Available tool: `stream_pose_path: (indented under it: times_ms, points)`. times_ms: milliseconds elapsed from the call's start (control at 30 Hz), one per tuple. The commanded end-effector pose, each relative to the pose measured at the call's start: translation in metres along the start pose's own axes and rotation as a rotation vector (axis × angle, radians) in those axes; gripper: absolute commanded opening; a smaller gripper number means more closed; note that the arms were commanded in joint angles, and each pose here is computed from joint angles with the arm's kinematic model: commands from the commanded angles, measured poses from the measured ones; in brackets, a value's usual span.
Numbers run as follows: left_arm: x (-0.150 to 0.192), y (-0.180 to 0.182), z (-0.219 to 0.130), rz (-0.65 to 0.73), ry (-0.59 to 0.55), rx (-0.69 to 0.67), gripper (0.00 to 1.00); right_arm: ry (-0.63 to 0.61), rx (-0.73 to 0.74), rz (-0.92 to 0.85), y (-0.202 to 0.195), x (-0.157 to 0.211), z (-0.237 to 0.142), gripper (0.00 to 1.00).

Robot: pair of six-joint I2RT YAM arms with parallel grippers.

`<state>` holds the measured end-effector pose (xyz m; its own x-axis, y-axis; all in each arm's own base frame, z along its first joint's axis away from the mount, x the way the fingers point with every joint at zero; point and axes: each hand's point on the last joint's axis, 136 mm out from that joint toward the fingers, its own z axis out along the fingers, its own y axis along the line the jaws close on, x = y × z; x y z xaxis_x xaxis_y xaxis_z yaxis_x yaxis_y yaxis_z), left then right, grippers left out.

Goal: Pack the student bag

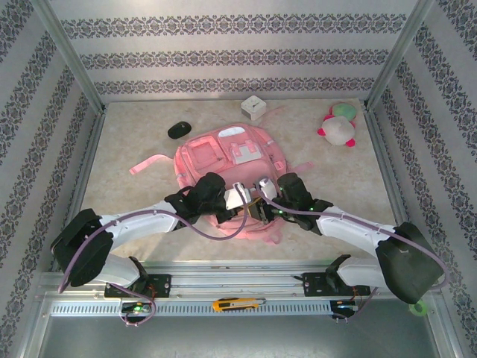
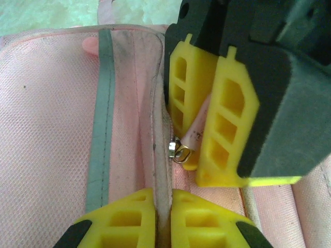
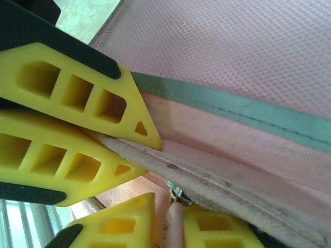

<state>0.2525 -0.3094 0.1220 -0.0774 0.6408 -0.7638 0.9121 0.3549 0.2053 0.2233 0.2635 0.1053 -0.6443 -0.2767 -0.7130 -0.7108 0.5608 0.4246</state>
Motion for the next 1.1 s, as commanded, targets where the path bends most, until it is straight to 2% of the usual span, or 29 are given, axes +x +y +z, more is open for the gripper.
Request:
stream_pose_path:
  times_ms: [0, 200, 300, 433, 533, 600, 667, 700, 767, 867, 967, 1067]
  points:
    - [-0.034, -0.004, -0.013, -0.003, -0.142, 0.034, 0.01, -0.061, 0.020, -0.004, -0.002, -0.020, -0.003, 0.01]
    - [0.010, 0.020, -0.032, -0.013, 0.010, -0.041, 0.00, -0.087, 0.087, 0.085, -0.021, -0.009, -0.031, 0.00]
    - [0.031, 0.019, -0.052, 0.011, 0.109, -0.035, 0.00, -0.095, 0.117, 0.109, -0.027, -0.001, -0.044, 0.00]
    - [0.064, 0.019, -0.072, 0.069, 0.250, -0.078, 0.02, -0.096, 0.080, 0.081, -0.018, -0.005, -0.050, 0.00]
    - [0.074, 0.019, -0.081, 0.087, 0.286, -0.090, 0.07, -0.099, 0.015, 0.076, -0.005, -0.012, -0.045, 0.00]
    - [0.067, 0.016, -0.083, 0.077, 0.258, -0.073, 0.21, -0.084, -0.005, 0.063, 0.001, -0.014, -0.039, 0.00]
    - [0.046, 0.012, -0.082, 0.063, 0.182, -0.041, 0.42, -0.073, -0.026, 0.044, 0.007, -0.017, -0.034, 0.00]
    - [0.033, 0.012, -0.081, 0.050, 0.138, -0.046, 0.45, -0.069, -0.039, 0.038, 0.010, -0.018, -0.032, 0.00]
    - [0.003, 0.011, -0.076, 0.046, 0.043, -0.056, 0.50, -0.060, -0.057, 0.029, 0.015, -0.020, -0.027, 0.00]
    - [-0.028, 0.006, -0.060, 0.062, -0.031, -0.057, 0.53, -0.048, -0.063, 0.023, 0.018, -0.021, -0.022, 0.00]
    - [-0.042, 0.001, -0.039, 0.087, -0.036, -0.035, 0.61, -0.052, -0.066, 0.018, 0.020, -0.023, -0.022, 0.00]
    - [-0.038, 0.009, -0.021, 0.120, -0.006, -0.071, 0.62, -0.058, -0.070, 0.016, 0.022, -0.024, -0.023, 0.00]
